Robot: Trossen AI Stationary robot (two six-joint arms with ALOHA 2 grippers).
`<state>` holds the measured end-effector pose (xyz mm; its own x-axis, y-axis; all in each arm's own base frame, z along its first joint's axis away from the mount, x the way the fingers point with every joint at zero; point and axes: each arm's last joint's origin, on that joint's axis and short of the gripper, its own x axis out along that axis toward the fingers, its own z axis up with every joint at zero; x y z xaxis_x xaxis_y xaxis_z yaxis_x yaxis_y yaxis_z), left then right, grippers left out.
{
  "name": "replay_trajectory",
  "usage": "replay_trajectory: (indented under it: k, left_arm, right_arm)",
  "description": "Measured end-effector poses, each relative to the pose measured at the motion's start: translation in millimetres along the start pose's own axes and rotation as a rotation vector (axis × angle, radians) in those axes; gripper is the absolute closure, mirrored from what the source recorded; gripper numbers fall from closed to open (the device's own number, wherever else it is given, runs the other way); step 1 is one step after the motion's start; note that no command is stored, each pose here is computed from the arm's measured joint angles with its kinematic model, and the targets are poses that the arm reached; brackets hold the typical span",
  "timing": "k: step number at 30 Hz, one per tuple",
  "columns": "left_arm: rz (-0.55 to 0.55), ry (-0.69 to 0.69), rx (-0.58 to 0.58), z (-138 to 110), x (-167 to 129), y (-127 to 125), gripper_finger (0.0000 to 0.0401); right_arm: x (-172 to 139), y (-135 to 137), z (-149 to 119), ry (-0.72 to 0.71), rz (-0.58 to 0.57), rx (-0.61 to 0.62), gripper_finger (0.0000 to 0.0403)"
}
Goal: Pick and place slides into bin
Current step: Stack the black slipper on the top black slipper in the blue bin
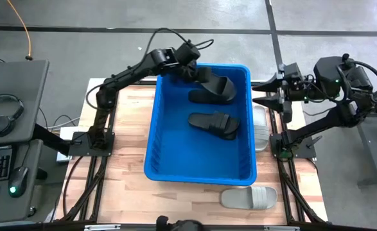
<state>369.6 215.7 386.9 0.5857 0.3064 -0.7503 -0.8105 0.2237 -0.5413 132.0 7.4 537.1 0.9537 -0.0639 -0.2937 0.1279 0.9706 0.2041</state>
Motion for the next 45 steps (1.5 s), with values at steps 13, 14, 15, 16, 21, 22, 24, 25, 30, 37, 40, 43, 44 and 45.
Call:
replay_trajectory:
  k: [13,14,15,16,21,22,24,25,30,37,40,43,44,45]
  left_arm:
    - [0.033,-0.007,-0.1,6.7,52.6,6.1,0.0359]
    - [0.031,0.0,-0.112,6.4,55.0,6.3,0.0359]
    - [0.03,0.003,-0.12,6.3,58.0,6.5,0.0359]
    - [0.028,0.008,-0.124,6.5,61.3,6.9,0.0359]
    - [0.043,0.022,-0.148,6.7,75.6,10.7,0.0359]
    - [0.048,0.017,-0.15,7.7,76.4,11.7,0.0359]
    - [0.048,0.014,-0.154,9.5,80.6,13.3,0.0359]
    - [0.049,0.01,-0.16,11.8,82.4,15.2,0.0359]
    - [0.046,0.014,-0.171,16.5,93.3,20.3,0.0359]
    - [0.047,0.068,-0.179,15.3,107.0,25.6,0.0359]
    - [0.041,0.065,-0.174,15.3,109.0,25.2,0.0359]
    - [0.051,0.055,-0.172,15.4,109.0,25.6,0.0353]
    - [0.055,0.048,-0.171,15.7,109.0,25.7,0.0346]
    - [0.06,0.042,-0.17,16.0,109.0,26.1,0.0337]
  right_arm:
    - [-1.8,9.2,-2.4,0.004,0.033,-0.013,0.0208]
    - [-1.8,9.3,-2.4,0.002,0.029,-0.014,0.0208]
    - [-1.7,9.6,-2.5,0.002,0.028,-0.015,0.0208]
    - [-1.7,9.8,-2.6,0.002,0.027,-0.015,0.0208]
    - [-1.8,9.9,-2.6,0.002,0.027,0.0,0.0208]
    - [-1.8,9.9,-2.6,0.002,0.027,0.001,0.0208]
    - [-1.7,10.0,-2.6,0.002,0.027,0.008,0.0208]
    - [-1.7,10.0,-2.6,0.002,0.027,0.009,0.0208]
    - [-1.6,10.0,-2.6,0.002,0.026,0.025,0.0208]
    - [-1.5,9.3,-2.4,-0.005,0.002,0.026,0.0208]
    - [-1.1,9.4,-2.4,-0.005,0.002,0.026,0.0208]
    - [1.0,9.9,-2.4,-0.001,0.001,0.026,0.0208]
    - [2.2,10.2,-2.4,0.002,0.0,0.026,0.0208]
    - [3.4,10.5,-2.4,0.004,-0.001,0.026,0.0208]
